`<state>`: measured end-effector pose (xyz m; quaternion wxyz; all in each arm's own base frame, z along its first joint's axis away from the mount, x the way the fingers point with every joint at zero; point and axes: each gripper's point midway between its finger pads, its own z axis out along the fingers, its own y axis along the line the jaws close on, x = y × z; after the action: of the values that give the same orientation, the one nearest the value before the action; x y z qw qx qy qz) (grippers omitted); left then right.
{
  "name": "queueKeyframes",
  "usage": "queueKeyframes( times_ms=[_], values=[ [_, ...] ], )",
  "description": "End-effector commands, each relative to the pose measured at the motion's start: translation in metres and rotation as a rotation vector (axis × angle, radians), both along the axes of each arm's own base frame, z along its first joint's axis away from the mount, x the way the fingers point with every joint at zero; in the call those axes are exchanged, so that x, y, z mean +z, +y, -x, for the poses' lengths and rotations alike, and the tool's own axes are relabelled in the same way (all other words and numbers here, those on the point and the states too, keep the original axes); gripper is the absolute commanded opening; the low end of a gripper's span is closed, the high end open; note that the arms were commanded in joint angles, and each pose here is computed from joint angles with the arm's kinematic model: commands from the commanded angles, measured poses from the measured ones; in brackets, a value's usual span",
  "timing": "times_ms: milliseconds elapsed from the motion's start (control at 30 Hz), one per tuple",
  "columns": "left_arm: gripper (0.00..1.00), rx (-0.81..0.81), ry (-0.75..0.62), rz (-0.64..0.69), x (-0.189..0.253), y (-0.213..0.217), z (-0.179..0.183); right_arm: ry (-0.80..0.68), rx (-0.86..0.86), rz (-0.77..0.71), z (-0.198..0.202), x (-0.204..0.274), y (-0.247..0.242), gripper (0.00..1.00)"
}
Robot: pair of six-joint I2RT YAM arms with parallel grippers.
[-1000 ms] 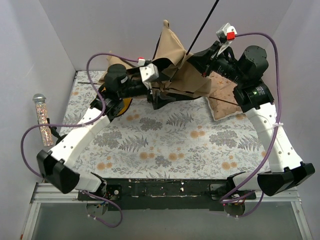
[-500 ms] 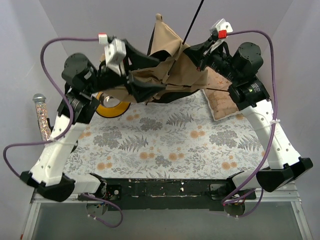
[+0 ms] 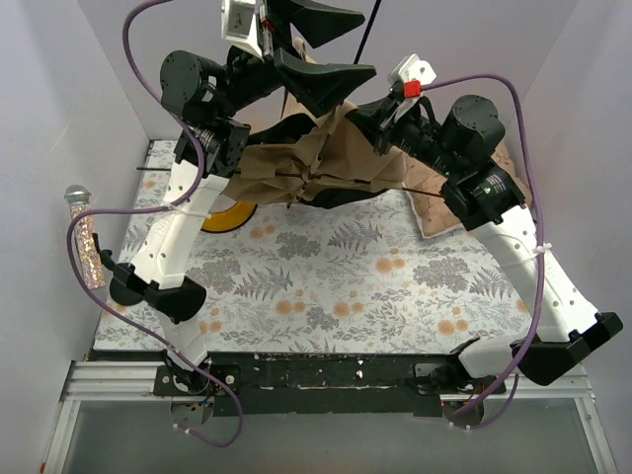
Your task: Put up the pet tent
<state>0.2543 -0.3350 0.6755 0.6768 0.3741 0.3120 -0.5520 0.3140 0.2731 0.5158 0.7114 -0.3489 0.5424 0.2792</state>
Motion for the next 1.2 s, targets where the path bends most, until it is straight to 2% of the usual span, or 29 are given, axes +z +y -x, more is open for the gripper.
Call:
queueKeyframes(
  times_ms=[0, 100, 167, 200, 267, 300, 400, 500, 667, 833, 867, 900, 933, 1000, 1100, 1167],
  values=[
    [0.83, -0.045, -0.112, 0.151, 0.05, 0.03, 0.055, -0.054, 0.019, 0.006, 0.018, 0.009, 0.009, 0.01],
    [0.7, -0.06, -0.12, 0.125, 0.045, 0.029, 0.063, -0.06, 0.043, 0.023, 0.025, 0.005, 0.019, 0.01],
    [0.55, -0.06, -0.107, 0.094, 0.038, 0.027, 0.062, -0.067, 0.054, 0.027, 0.028, 0.007, 0.024, 0.01],
    [0.44, -0.062, -0.106, 0.081, 0.036, 0.027, 0.064, -0.071, 0.058, 0.029, 0.029, 0.007, 0.026, 0.01],
    [0.07, -0.077, -0.112, 0.042, 0.03, 0.029, 0.072, -0.076, 0.064, 0.029, 0.031, 0.01, 0.027, 0.01],
    [0.02, -0.096, -0.123, 0.011, 0.023, 0.03, 0.079, -0.08, 0.063, 0.028, 0.032, 0.011, 0.025, 0.01],
    [0.0, -0.14, -0.059, -0.094, -0.011, 0.035, 0.081, -0.107, 0.067, 0.023, 0.044, 0.02, 0.018, 0.01],
    [0.0, -0.168, 0.031, -0.2, -0.055, 0.053, 0.069, -0.109, 0.092, 0.046, 0.063, 0.018, 0.01, 0.01],
    [0.0, -0.258, 0.064, -0.38, -0.092, 0.072, 0.084, -0.053, 0.247, 0.15, 0.114, -0.027, 0.014, 0.01],
    [0.0, -0.358, 0.126, -0.495, -0.121, 0.08, 0.104, -0.026, 0.465, 0.258, 0.169, -0.062, 0.029, 0.01],
    [0.0, -0.374, 0.135, -0.518, -0.126, 0.084, 0.107, -0.017, 0.509, 0.286, 0.178, -0.07, 0.03, 0.13],
    [0.0, -0.383, 0.16, -0.535, -0.131, 0.088, 0.109, -0.019, 0.581, 0.302, 0.191, -0.072, 0.03, 0.38],
    [0.0, -0.382, 0.18, -0.548, -0.136, 0.093, 0.109, -0.037, 0.622, 0.315, 0.199, -0.071, 0.029, 0.54],
    [0.0, -0.374, 0.214, -0.563, -0.143, 0.101, 0.111, -0.07, 0.639, 0.321, 0.203, -0.064, 0.026, 0.79],
    [0.0, -0.364, 0.247, -0.572, -0.156, 0.109, 0.117, -0.069, 0.546, 0.325, 0.185, -0.053, 0.027, 0.84],
    [0.0, -0.357, 0.253, -0.576, -0.161, 0.113, 0.121, 0.001, 0.446, 0.316, 0.164, -0.048, 0.029, 0.85]
  ],
)
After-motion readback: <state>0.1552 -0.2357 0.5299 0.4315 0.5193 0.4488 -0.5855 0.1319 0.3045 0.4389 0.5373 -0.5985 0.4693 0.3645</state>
